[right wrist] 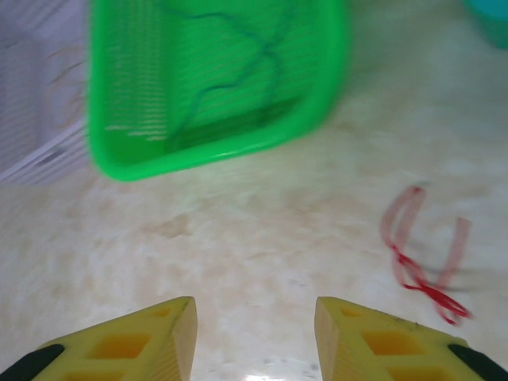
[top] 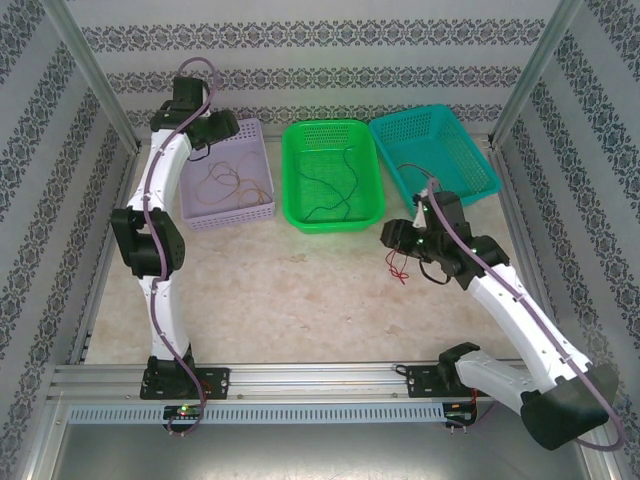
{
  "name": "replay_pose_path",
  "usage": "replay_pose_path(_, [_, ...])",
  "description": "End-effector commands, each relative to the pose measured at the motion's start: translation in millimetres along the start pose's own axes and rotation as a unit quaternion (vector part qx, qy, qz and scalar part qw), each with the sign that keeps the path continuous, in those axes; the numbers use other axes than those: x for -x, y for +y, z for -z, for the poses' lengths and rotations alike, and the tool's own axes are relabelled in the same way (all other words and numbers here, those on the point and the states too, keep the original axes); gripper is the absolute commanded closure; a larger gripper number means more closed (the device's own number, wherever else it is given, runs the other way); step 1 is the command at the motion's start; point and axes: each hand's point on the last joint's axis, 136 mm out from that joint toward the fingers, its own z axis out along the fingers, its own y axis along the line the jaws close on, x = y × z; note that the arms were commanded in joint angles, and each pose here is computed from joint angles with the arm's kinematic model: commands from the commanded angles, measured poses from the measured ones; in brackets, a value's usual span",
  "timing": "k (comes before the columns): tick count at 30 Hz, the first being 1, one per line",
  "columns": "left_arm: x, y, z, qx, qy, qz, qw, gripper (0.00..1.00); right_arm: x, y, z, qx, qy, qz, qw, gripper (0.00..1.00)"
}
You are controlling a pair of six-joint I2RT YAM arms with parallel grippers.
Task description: Untangle the cables
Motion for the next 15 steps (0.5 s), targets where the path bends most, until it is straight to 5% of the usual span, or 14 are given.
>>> replay_pose_path(1, [12,-26,57,-0.029,-0.032,0.017,0.999,0.26,-22,-54,-6,-0.089,0.025,-0.075,0.993,0.56])
replay_pose_path(8, [-17,-69,100,-0.113,-0.008,0.019,0.993,0.27,-42,-96,-43,-0.113,0.083,-0.132,0.981,0.56])
replay_pose_path(15, [-91,-126,133,-0.195,0.045,0.003,0.980,0.31,-34,-110,-82,-0.116,0.096,-0.142,0.978,0.58])
